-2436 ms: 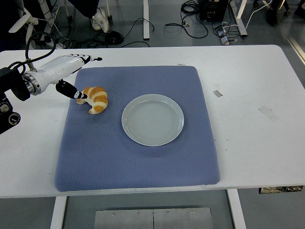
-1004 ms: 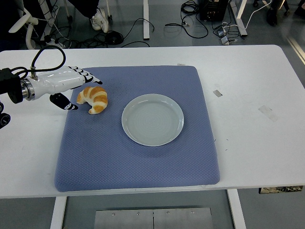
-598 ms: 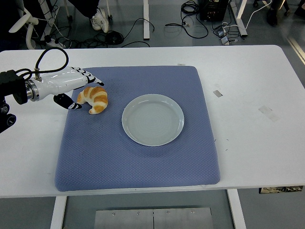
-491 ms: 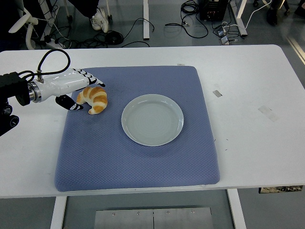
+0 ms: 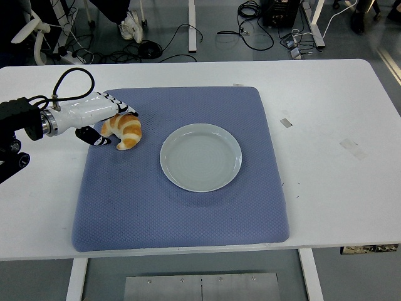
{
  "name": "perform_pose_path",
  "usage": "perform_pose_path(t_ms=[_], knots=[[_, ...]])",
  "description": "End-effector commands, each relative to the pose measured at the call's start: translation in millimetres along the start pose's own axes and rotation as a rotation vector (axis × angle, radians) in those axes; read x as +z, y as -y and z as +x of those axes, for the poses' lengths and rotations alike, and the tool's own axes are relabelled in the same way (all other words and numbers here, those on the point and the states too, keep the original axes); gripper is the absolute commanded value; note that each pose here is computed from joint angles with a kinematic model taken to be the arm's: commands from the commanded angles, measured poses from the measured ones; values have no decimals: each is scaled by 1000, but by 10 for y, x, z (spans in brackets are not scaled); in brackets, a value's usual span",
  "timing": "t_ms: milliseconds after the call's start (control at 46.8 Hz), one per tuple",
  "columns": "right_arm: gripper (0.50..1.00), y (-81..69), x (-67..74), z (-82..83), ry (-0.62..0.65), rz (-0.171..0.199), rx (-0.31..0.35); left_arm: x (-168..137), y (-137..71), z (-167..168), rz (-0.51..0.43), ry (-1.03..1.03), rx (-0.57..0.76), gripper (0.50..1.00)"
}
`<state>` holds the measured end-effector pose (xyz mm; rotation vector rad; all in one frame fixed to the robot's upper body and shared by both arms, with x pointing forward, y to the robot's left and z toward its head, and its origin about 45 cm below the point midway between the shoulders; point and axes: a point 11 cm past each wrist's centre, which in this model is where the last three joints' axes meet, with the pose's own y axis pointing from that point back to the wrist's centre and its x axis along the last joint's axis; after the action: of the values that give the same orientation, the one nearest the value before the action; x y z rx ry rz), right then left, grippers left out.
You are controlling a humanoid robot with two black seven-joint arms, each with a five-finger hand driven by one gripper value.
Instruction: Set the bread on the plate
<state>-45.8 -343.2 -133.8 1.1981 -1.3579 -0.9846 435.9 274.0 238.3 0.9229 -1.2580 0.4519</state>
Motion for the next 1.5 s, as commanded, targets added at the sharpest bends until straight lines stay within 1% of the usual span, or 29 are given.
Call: perform_pose_path(t_ms=[0, 299, 363, 513, 598, 726, 812, 876, 940, 1047, 1111, 1132, 1261, 1325, 1346, 1474], knots=[[1000, 0, 0, 0, 1, 0, 0, -4, 5, -11, 2, -2, -1, 812], [1000, 0, 0, 0, -1, 0, 0, 9, 51, -48, 2, -2, 4, 808], [1000, 0, 0, 0, -1, 0, 0, -1, 47, -74, 5, -1, -4, 801], [1000, 0, 0, 0, 1, 0, 0, -5, 44, -82, 7, -3, -5, 733], [1000, 0, 0, 0, -1, 0, 0, -1, 44, -86, 4, -5, -6, 674], [1000, 0, 0, 0, 1, 0, 0, -5, 39, -110, 6, -9, -9, 568], [1000, 0, 0, 0, 1, 0, 0, -10, 38, -111, 7, -10, -9, 539], [1000, 0, 0, 0, 1, 0, 0, -16, 36, -112, 10, -10, -9, 546], [1000, 0, 0, 0, -1, 0, 0, -16, 35, -119, 11, -11, -10, 578], [1000, 0, 0, 0, 1, 0, 0, -21, 32, -126, 12, -13, -10, 584], [1000, 0, 0, 0, 1, 0, 0, -26, 31, -122, 14, -13, -6, 601], [1000, 0, 0, 0, 1, 0, 0, -27, 31, -112, 15, -13, 1, 614], [1000, 0, 0, 0, 1, 0, 0, -29, 32, -68, 15, -5, 35, 735], [1000, 0, 0, 0, 1, 0, 0, -29, 31, -45, 15, 2, 55, 767], [1000, 0, 0, 0, -1, 0, 0, -29, 30, -42, 15, 3, 58, 775], [1000, 0, 0, 0, 1, 0, 0, -36, 29, -13, 16, 5, 64, 777]])
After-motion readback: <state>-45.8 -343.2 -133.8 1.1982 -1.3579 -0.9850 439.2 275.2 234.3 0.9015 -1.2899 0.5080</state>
